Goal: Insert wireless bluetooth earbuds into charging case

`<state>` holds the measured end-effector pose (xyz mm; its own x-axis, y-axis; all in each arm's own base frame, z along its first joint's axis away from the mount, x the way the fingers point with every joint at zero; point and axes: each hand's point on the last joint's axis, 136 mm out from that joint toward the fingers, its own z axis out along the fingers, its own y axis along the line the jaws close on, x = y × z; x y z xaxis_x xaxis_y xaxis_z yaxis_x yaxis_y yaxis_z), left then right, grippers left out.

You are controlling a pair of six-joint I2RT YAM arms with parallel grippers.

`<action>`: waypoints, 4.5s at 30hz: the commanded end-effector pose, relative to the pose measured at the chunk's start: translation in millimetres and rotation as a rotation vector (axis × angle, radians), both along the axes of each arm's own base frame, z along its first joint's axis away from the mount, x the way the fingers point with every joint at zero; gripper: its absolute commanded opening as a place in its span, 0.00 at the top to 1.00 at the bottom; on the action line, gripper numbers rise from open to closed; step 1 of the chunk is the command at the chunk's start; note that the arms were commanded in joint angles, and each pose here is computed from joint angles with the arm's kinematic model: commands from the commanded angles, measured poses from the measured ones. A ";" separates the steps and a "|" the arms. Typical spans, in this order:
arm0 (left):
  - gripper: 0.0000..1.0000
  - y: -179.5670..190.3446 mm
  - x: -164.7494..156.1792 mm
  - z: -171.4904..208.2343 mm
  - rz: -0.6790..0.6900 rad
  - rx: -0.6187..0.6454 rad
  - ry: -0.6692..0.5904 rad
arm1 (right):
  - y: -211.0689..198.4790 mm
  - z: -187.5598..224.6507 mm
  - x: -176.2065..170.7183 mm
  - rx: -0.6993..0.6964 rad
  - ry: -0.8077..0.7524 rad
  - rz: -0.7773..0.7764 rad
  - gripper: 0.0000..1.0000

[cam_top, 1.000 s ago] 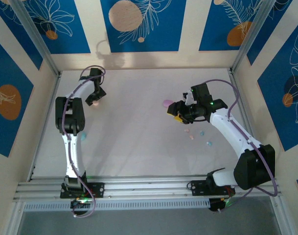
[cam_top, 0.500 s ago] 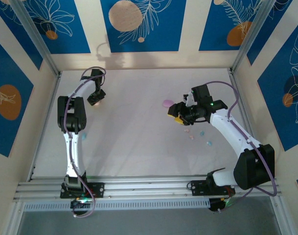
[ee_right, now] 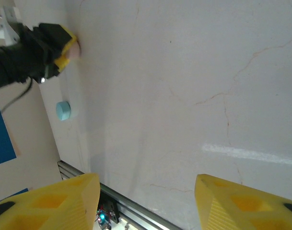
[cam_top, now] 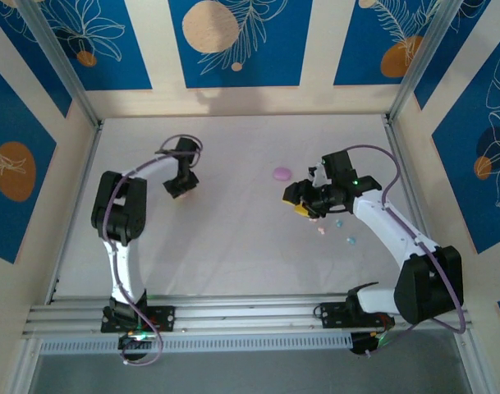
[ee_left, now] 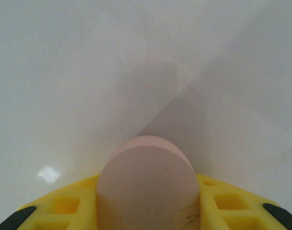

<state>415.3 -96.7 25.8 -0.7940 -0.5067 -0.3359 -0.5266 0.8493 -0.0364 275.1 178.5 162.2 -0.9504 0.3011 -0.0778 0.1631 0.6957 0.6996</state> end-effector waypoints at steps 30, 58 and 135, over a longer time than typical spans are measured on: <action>0.38 -194.6 -140.4 24.8 -0.129 -0.285 -0.093 | -25.8 -21.2 -15.5 -0.071 -0.031 -0.083 0.46; 0.23 23.9 -155.1 152.6 -0.031 -0.186 -0.696 | 128.7 -112.6 -37.4 -0.476 -0.110 0.585 0.35; 0.89 -218.0 -163.3 221.0 -0.966 -0.863 -0.577 | 109.2 61.2 -43.4 -0.283 -1.253 0.785 0.61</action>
